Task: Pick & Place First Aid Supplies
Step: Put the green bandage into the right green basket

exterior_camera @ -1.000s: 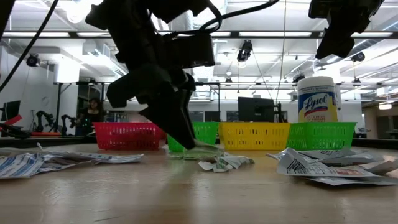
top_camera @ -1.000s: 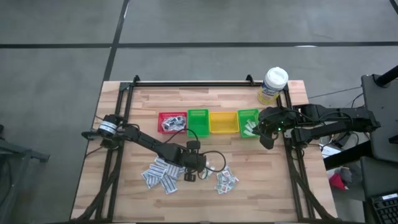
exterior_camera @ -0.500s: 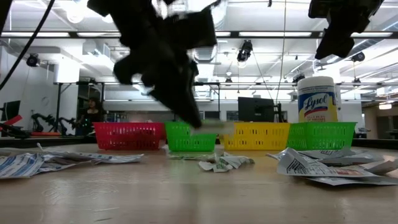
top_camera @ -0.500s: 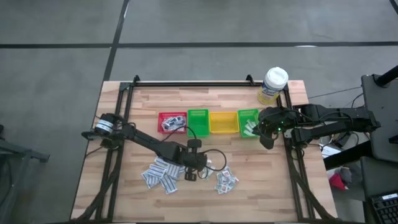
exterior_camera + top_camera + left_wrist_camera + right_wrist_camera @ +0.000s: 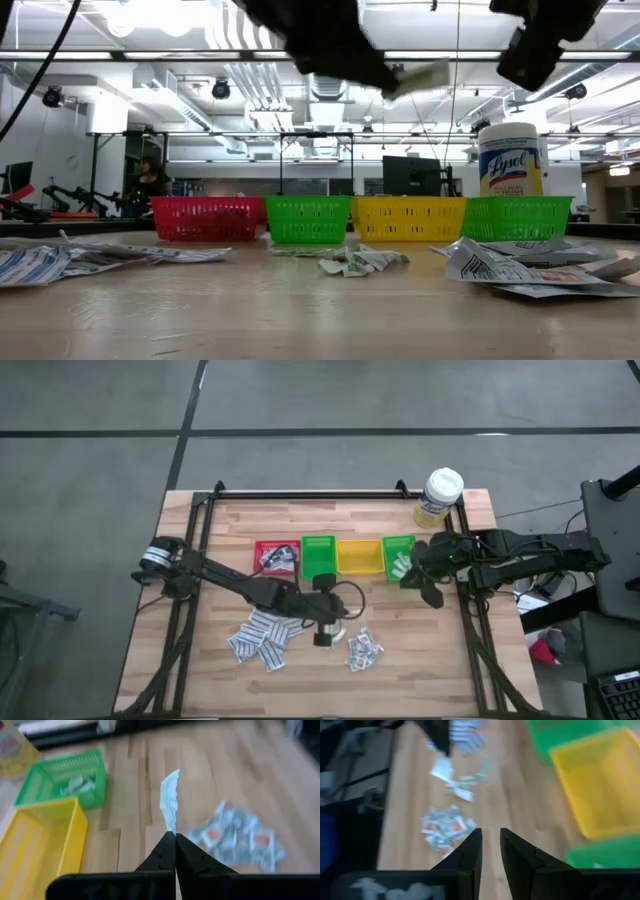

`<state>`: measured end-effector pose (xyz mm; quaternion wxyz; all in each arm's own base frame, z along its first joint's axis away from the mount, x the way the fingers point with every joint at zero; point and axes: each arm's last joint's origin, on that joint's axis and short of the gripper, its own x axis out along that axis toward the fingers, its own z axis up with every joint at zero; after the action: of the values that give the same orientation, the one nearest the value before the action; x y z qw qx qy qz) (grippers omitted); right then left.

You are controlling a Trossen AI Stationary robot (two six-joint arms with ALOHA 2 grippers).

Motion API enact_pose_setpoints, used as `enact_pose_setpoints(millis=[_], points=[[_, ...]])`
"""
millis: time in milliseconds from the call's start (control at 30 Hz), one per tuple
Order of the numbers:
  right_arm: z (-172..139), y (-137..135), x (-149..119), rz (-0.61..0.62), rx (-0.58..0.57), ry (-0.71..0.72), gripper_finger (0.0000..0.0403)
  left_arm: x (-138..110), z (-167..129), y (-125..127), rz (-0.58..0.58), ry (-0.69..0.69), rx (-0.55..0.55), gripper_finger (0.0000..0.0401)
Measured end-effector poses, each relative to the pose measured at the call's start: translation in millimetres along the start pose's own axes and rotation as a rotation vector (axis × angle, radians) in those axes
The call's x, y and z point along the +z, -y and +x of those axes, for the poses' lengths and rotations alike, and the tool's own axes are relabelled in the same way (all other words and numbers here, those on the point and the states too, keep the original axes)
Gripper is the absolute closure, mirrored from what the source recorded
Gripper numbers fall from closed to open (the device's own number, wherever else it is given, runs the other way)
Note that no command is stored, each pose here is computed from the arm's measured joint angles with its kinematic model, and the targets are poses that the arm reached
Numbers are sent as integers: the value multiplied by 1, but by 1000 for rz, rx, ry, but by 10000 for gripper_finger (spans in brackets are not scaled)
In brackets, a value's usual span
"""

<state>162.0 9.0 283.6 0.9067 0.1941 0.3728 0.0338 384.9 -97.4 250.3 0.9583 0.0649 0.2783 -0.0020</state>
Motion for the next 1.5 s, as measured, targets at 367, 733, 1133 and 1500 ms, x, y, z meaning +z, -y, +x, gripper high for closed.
enact_pose_setpoints(millis=[367,733,1133,1500], points=[[25,-14,18,-209,117,96,307,16,1,-20,-120,142,-58,401],[67,-7,17,-200,75,-42,232,15,2,-24,-143,133,-55,401],[68,-10,27,-223,97,47,233,10,2,-24,-198,83,-60,401],[79,-9,28,-226,86,34,234,9,3,-28,-211,81,-50,401]])
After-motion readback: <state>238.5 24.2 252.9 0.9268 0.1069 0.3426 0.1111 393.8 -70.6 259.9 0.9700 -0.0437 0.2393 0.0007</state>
